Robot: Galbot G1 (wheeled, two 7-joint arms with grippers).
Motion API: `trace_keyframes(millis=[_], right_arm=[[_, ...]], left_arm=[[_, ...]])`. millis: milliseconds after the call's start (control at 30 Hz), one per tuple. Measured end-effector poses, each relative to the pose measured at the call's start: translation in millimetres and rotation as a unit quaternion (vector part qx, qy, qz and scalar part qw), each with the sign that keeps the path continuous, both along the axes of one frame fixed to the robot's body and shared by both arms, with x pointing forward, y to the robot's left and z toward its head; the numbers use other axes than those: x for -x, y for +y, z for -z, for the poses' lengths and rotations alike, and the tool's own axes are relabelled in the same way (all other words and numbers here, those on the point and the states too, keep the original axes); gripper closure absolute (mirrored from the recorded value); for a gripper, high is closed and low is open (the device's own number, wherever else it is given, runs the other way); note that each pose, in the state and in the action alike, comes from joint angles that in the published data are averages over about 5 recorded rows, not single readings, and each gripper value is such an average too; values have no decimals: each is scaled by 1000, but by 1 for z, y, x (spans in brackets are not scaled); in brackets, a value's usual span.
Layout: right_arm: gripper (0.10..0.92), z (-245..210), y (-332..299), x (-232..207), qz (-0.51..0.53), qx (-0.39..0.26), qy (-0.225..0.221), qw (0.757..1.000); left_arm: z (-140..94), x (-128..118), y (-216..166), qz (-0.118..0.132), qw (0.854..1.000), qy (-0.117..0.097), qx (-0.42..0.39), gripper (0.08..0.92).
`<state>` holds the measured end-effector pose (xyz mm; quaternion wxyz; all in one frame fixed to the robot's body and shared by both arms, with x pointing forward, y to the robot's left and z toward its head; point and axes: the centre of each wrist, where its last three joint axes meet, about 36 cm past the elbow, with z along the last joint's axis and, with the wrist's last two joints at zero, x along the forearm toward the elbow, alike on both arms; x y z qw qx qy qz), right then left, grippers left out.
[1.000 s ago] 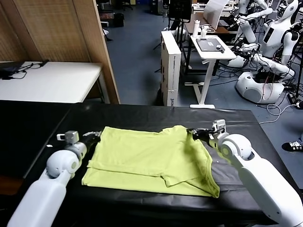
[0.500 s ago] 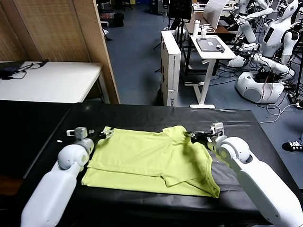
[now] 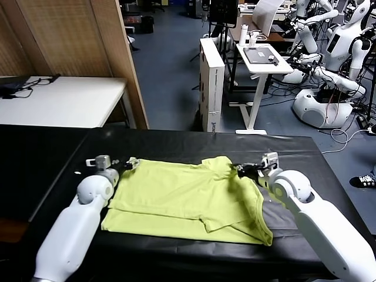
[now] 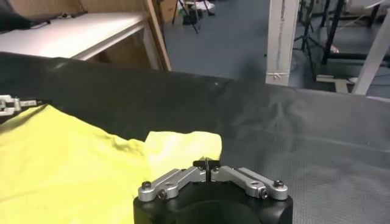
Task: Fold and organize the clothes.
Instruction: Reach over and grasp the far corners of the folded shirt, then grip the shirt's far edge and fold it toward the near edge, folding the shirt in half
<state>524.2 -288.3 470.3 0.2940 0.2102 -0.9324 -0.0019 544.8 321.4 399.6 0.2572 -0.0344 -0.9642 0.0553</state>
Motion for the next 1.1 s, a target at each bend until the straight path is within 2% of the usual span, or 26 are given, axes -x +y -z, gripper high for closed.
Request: trace_keyframes(millis=[133,233,467,633,1100], right_arm=[[882,0,0,0,1,0,0,1000],[882,0,0,-1,1,0,-1,1000],[882,-5,-3,-2,7,-14,-23,1000],[882,-9,-6,2,9,-21,-34,999],[882,-37,-19,55,-7,2,-37,999]], left_arm=[[1,4,-1,3,1000,1,0,768],[-1,5,-2,6,1000,-1,1,852],[-13,8,2,4,1000,-15,1,852],[-27,20,7,6,1000,-29,5,852],[-66,101,5,33,997,-62,13,852]])
